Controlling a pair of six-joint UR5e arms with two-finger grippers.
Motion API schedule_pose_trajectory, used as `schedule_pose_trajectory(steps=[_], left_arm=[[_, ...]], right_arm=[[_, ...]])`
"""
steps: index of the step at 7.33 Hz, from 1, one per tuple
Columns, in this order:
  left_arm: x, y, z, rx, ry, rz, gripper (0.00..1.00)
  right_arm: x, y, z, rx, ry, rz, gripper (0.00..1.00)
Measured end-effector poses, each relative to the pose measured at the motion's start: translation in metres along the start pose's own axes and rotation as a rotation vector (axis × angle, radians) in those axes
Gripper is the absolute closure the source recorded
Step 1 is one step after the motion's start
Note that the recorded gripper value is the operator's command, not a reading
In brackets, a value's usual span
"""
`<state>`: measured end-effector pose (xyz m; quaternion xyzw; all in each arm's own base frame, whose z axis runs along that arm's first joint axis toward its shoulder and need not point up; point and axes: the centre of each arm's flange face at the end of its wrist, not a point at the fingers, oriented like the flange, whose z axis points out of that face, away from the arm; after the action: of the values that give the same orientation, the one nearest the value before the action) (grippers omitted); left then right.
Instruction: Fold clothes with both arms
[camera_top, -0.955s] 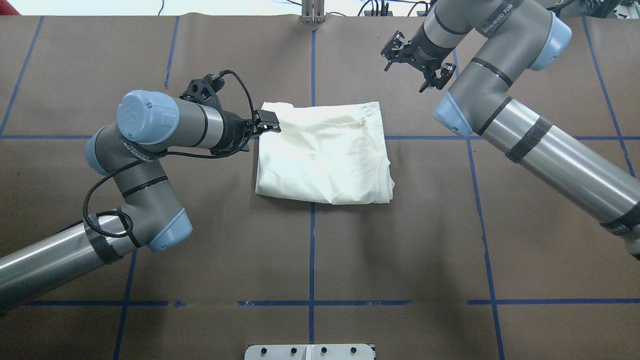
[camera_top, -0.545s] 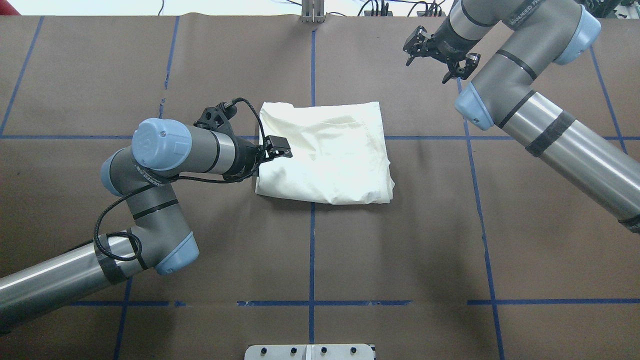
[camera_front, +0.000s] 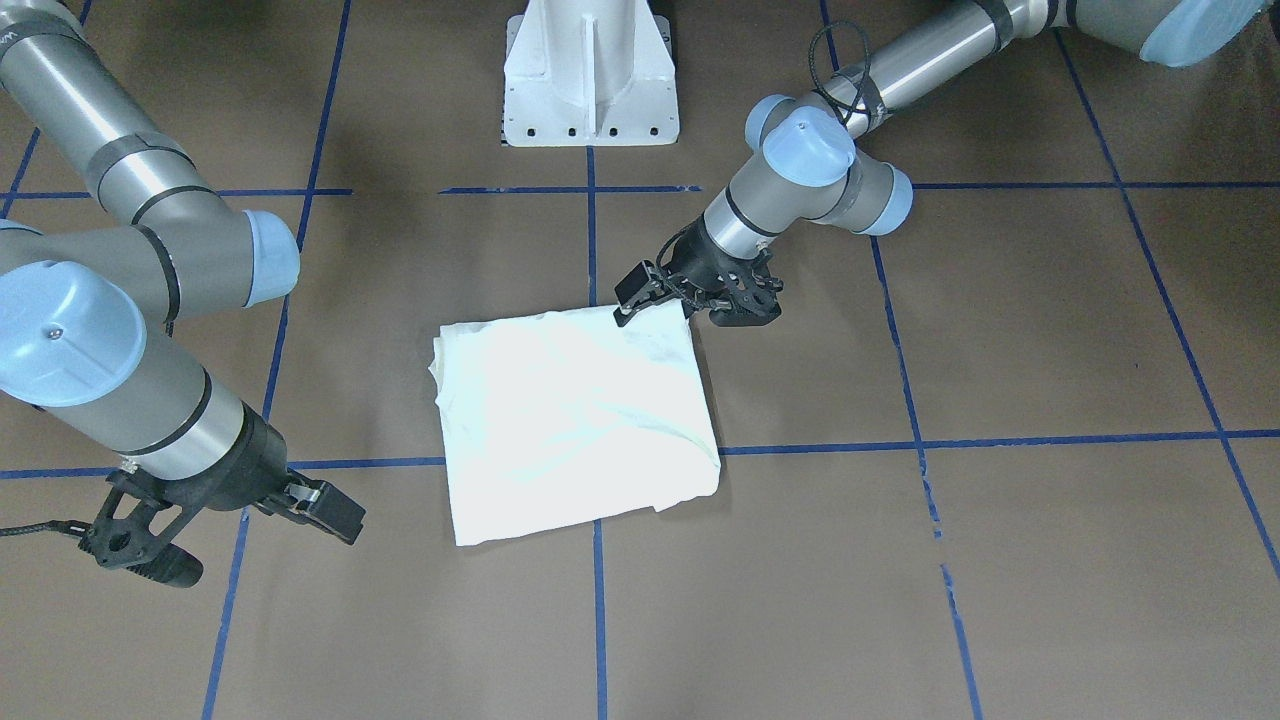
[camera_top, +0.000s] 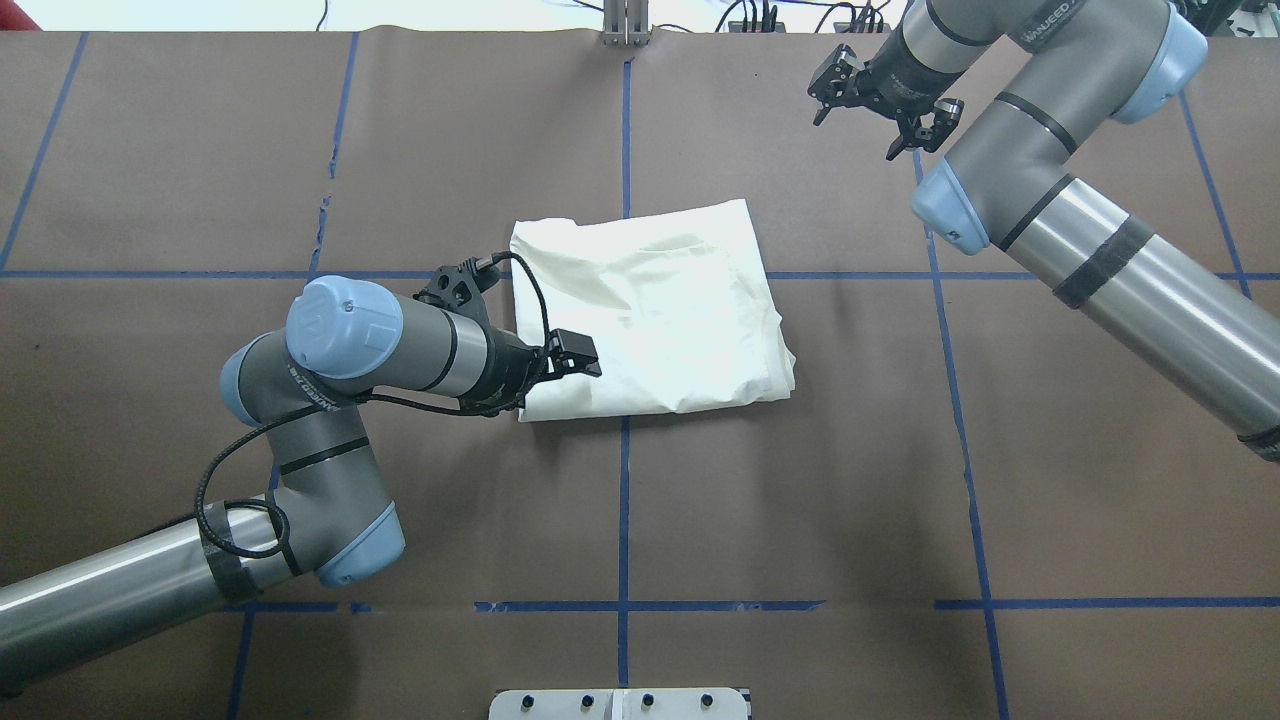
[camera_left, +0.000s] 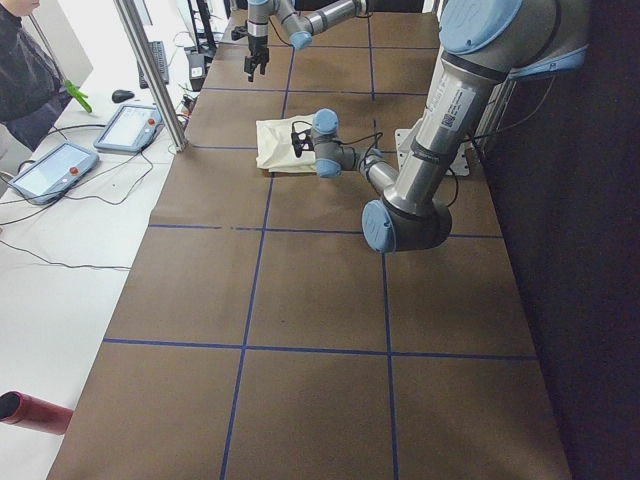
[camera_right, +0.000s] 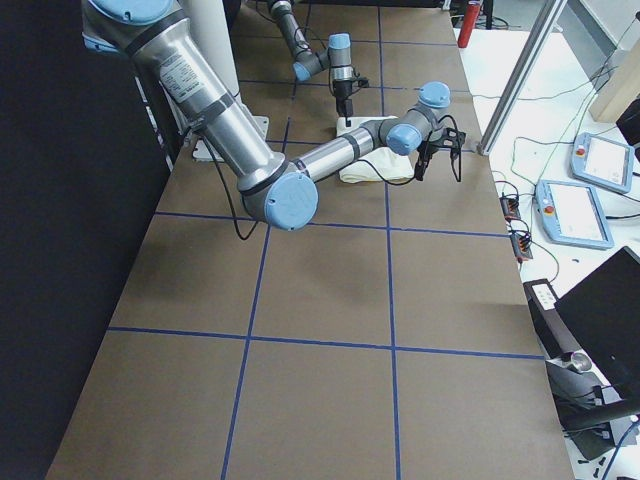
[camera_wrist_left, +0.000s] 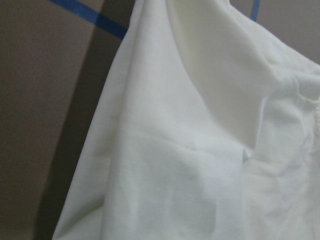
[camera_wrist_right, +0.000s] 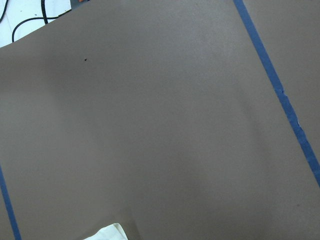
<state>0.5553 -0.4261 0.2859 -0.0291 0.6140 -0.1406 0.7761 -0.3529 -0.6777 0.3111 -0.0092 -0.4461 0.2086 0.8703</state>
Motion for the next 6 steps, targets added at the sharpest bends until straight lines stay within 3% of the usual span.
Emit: schedule_pose_trajectory(steps=[2, 4, 6], left_arm=[[-0.008, 0.012, -0.015, -0.044, 0.005, 0.016, 0.0], [-0.031, 0.012, -0.057, -0.071, 0.009, 0.088, 0.0], [-0.07, -0.039, -0.149, 0.012, -0.04, 0.224, 0.0]], right_arm=[[-0.003, 0.0, -0.002, 0.003, -0.004, -0.005, 0.0], [0.004, -0.004, -0.005, 0.007, -0.003, -0.047, 0.0], [0.053, -0.026, -0.025, 0.032, 0.023, -0.148, 0.0]])
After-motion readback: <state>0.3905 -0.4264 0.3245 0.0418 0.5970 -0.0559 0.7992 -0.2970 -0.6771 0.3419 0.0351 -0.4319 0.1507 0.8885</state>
